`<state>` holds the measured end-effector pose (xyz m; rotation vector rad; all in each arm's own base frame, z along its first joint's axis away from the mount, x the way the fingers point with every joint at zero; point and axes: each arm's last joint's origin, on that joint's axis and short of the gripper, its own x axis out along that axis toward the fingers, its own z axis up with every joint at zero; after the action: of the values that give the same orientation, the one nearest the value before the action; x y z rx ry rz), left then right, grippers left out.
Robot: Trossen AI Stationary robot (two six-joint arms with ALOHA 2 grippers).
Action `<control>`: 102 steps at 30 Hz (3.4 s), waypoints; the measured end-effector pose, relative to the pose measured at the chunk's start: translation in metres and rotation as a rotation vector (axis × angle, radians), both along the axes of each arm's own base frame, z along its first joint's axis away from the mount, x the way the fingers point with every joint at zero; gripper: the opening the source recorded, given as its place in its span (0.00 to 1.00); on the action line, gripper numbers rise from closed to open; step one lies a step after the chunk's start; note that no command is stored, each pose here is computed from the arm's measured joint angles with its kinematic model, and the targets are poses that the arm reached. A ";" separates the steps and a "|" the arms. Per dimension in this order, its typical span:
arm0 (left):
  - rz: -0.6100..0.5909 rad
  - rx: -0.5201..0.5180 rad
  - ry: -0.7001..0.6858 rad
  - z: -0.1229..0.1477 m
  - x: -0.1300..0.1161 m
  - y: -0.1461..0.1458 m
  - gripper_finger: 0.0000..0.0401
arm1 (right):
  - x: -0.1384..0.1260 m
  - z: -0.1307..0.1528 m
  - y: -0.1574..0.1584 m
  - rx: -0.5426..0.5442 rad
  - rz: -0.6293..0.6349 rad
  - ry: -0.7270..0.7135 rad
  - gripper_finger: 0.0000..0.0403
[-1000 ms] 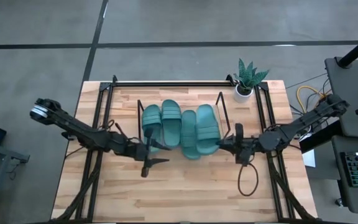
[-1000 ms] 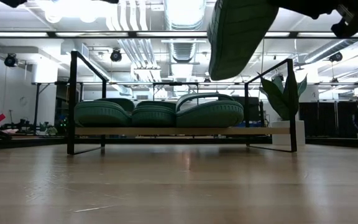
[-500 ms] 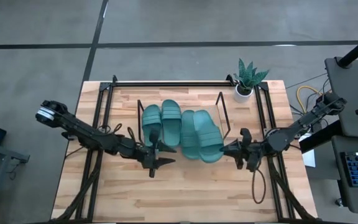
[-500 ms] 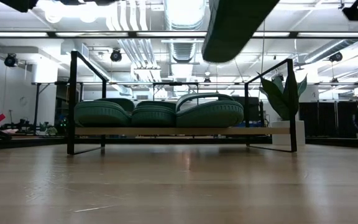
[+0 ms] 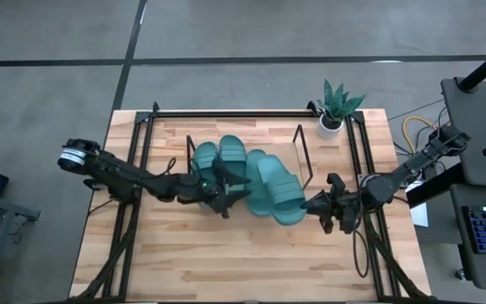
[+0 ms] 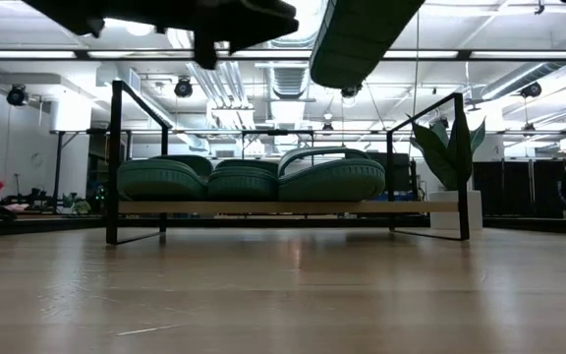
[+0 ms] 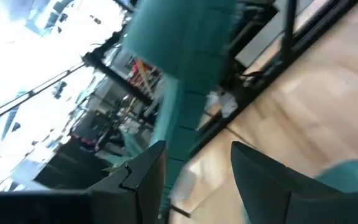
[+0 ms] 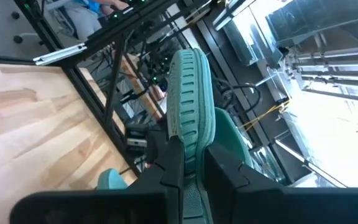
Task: Pick and place slides into the shelf
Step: Put the green slipper on the shelf
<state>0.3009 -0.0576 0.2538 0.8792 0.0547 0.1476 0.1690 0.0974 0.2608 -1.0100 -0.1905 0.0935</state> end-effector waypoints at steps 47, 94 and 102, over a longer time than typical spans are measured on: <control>0.297 0.166 0.076 0.012 0.049 0.019 0.09 | 0.000 0.011 -0.002 0.044 -0.158 -0.033 0.32; 0.445 0.226 0.139 0.014 0.039 0.031 0.08 | 0.036 0.045 0.043 0.038 -0.656 0.423 0.48; 0.436 0.225 0.138 0.014 0.039 0.032 0.08 | 0.037 0.046 0.043 0.057 -0.656 0.415 0.18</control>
<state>0.3397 -0.0253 0.2679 1.0925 0.3651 0.5081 0.2061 0.1400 0.3067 -0.9317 0.5158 -0.2976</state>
